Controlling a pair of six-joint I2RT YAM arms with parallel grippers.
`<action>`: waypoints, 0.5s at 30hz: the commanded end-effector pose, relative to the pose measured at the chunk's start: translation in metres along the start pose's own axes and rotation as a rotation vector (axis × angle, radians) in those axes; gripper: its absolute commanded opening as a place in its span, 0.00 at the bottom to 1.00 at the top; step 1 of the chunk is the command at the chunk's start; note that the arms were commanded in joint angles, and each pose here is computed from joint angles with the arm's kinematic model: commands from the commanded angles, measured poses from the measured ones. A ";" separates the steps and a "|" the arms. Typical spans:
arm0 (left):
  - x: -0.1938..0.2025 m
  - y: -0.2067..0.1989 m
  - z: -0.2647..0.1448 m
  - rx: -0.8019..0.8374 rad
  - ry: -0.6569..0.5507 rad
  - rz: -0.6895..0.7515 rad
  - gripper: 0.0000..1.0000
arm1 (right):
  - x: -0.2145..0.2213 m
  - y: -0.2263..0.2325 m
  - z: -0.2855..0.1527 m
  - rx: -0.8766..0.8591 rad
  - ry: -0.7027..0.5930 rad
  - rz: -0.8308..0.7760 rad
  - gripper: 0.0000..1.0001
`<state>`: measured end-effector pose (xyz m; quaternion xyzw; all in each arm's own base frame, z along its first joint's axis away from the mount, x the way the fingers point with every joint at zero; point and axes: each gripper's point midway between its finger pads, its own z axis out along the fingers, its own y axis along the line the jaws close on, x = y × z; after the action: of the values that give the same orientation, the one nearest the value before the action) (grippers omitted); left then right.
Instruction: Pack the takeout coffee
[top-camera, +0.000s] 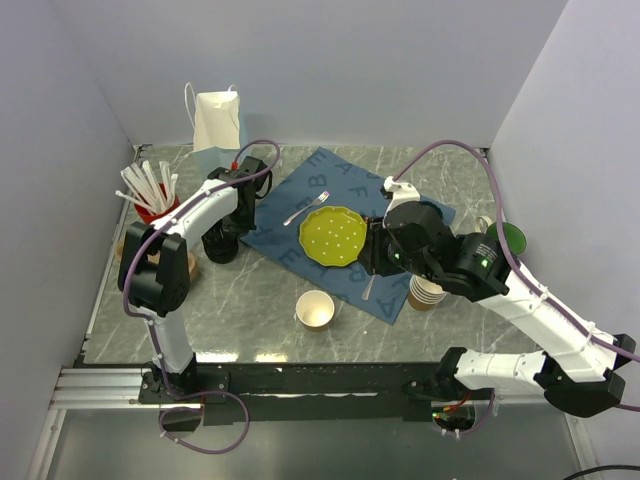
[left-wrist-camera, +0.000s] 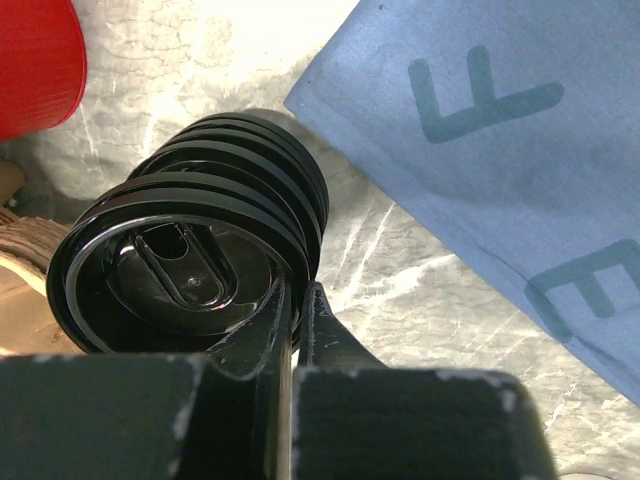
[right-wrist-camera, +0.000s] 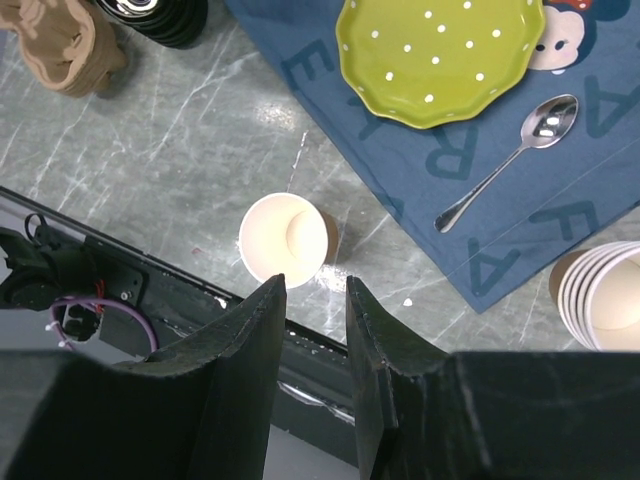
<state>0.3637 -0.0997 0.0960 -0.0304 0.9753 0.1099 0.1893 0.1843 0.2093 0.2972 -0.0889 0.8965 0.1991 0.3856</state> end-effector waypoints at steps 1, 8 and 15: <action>-0.018 0.004 -0.013 -0.004 -0.072 -0.001 0.01 | -0.024 0.011 -0.009 -0.040 -0.068 0.026 0.38; -0.017 0.003 -0.021 0.010 -0.057 -0.016 0.01 | -0.021 0.009 -0.006 -0.035 -0.059 0.025 0.38; -0.022 -0.007 -0.065 0.159 -0.079 -0.068 0.01 | -0.035 0.018 0.002 -0.138 -0.145 0.102 0.39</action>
<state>0.3604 -0.1048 0.1062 -0.0311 0.9777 0.0927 0.1858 0.1887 0.2180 0.3054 -0.0842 0.8861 0.2247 0.3966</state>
